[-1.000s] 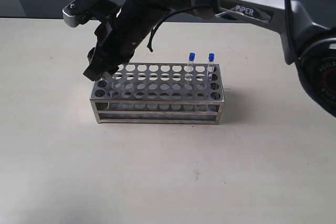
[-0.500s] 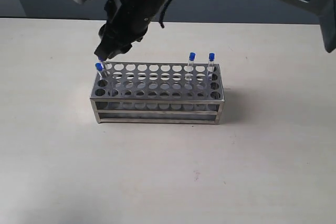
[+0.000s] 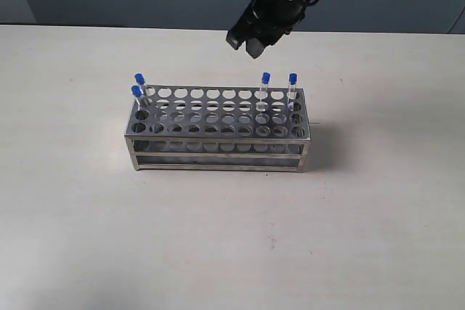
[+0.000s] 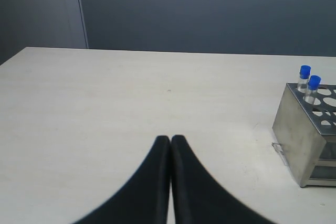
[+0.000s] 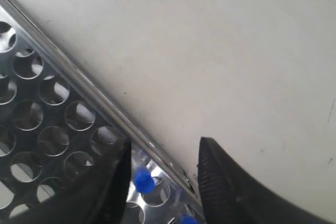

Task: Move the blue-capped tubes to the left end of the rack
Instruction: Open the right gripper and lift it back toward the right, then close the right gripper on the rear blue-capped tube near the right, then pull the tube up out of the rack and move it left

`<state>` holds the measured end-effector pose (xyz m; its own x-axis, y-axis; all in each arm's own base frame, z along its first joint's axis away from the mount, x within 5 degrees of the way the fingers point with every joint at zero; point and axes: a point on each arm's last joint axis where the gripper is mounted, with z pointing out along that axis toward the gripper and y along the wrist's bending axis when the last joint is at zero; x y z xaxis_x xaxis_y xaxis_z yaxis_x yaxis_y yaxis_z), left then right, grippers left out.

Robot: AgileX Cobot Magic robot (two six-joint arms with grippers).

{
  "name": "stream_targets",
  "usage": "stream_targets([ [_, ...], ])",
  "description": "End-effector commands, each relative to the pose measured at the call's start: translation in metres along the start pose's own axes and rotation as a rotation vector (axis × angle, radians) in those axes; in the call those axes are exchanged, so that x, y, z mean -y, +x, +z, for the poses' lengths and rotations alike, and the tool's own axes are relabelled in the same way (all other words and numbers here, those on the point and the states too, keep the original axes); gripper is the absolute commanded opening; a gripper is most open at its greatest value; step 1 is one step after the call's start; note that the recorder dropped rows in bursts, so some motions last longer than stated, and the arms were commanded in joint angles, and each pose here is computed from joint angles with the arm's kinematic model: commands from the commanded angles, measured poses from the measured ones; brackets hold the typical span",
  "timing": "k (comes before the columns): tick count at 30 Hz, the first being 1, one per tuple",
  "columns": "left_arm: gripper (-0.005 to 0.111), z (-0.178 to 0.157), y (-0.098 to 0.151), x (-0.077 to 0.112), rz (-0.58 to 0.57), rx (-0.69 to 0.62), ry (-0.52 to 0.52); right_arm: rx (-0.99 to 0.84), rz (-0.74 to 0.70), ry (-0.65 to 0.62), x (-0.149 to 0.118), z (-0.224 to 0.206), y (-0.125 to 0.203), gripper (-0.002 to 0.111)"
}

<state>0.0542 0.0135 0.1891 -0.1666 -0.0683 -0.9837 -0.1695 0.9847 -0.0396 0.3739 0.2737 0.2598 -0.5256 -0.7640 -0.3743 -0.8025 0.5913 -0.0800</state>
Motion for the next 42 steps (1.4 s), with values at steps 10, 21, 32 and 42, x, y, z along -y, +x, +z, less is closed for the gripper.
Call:
stream_targets([
  [10, 0.001, 0.0, -0.001, 0.0, -0.001, 0.004, 0.003, -0.117, 0.065, -0.093, 0.004, 0.047, 0.013, 0.04],
  [21, 0.001, 0.0, -0.001, 0.0, -0.001, 0.004, 0.003, -0.148, 0.062, -0.096, 0.004, 0.065, 0.017, -0.001],
  [32, 0.001, 0.0, -0.001, 0.0, -0.001, 0.004, 0.003, -0.051, 0.04, -0.053, 0.004, 0.0, 0.008, -0.001],
  [42, 0.001, 0.0, 0.0, 0.0, -0.001, 0.004, 0.003, 0.055, -0.055, -0.095, -0.017, -0.05, 0.0, -0.001],
])
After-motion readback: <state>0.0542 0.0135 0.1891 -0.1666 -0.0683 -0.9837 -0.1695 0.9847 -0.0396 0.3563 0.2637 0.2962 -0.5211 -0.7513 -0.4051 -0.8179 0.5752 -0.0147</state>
